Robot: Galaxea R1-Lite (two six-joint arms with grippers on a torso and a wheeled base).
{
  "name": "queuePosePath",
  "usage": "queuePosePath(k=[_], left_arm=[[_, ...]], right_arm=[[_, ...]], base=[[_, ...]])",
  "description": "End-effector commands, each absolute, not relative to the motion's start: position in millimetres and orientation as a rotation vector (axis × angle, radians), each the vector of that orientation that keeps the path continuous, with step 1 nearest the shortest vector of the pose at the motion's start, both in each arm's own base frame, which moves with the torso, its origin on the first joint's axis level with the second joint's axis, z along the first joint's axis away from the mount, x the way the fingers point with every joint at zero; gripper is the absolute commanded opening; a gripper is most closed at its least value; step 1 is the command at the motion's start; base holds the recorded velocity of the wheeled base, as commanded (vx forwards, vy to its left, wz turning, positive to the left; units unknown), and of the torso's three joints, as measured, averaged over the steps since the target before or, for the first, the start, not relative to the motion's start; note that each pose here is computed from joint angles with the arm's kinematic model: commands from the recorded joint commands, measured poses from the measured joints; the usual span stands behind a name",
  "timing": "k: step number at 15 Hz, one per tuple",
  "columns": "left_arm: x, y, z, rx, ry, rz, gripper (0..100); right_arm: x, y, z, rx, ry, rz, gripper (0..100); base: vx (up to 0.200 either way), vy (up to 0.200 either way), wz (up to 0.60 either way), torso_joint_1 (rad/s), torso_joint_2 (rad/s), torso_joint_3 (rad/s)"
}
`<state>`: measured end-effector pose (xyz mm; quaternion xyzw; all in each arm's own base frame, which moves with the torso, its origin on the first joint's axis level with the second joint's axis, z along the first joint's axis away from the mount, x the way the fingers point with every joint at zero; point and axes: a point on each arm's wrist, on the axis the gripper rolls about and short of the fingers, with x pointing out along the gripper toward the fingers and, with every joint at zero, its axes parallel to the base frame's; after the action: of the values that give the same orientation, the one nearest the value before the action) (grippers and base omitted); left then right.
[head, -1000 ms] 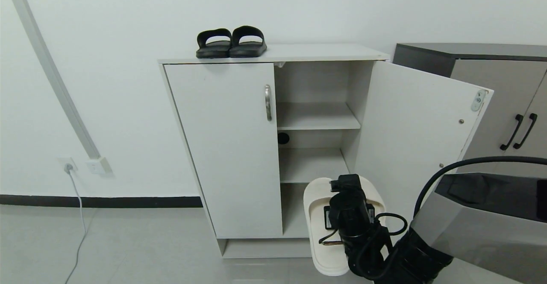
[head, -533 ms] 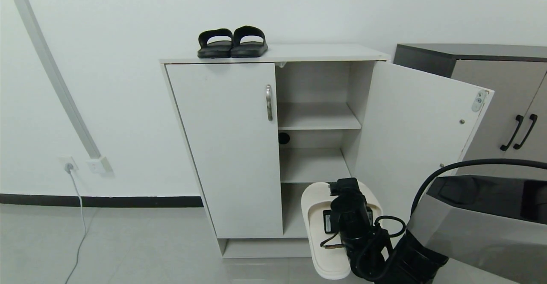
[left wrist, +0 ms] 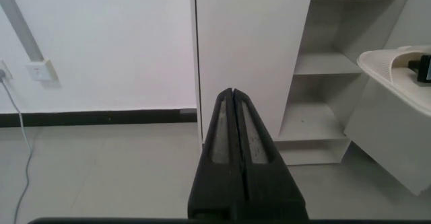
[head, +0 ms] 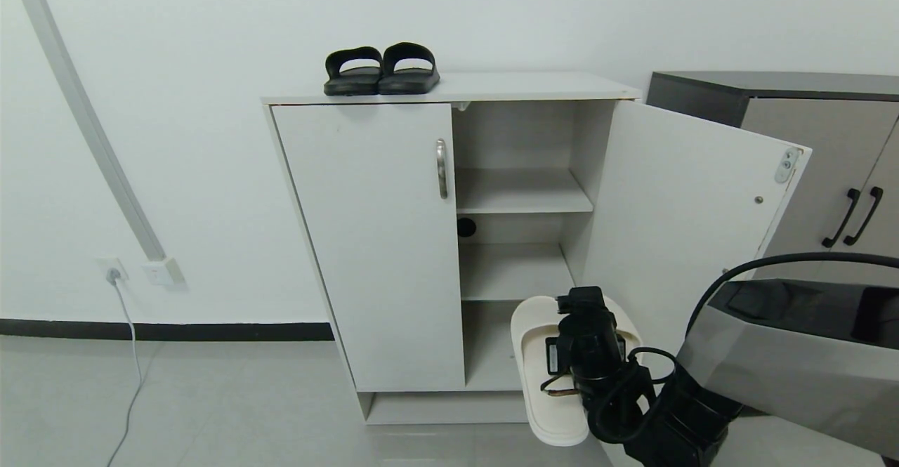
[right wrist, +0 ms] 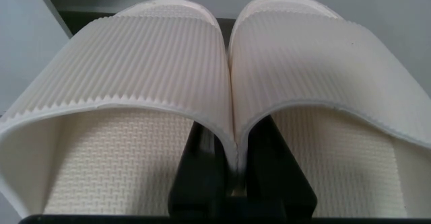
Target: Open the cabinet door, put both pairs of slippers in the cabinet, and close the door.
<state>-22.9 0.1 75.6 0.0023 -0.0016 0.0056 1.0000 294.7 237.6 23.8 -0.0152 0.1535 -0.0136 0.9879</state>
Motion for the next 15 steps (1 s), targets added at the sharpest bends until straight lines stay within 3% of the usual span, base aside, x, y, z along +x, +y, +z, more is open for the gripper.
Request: queuePosePath(k=[1,15], left_arm=[[-23,0,76,0.005,-0.002,0.012,0],[-23,0,76,0.003,-0.002,0.012,0]], right_arm=[[295,236,24,-0.031,0.309,-0.033,0],[306,221,22,-0.029,0.322,-0.059,0]], base=[[0.0,0.0,0.0,0.0,0.0,0.0],[0.0,0.0,0.0,0.0,0.0,0.0]])
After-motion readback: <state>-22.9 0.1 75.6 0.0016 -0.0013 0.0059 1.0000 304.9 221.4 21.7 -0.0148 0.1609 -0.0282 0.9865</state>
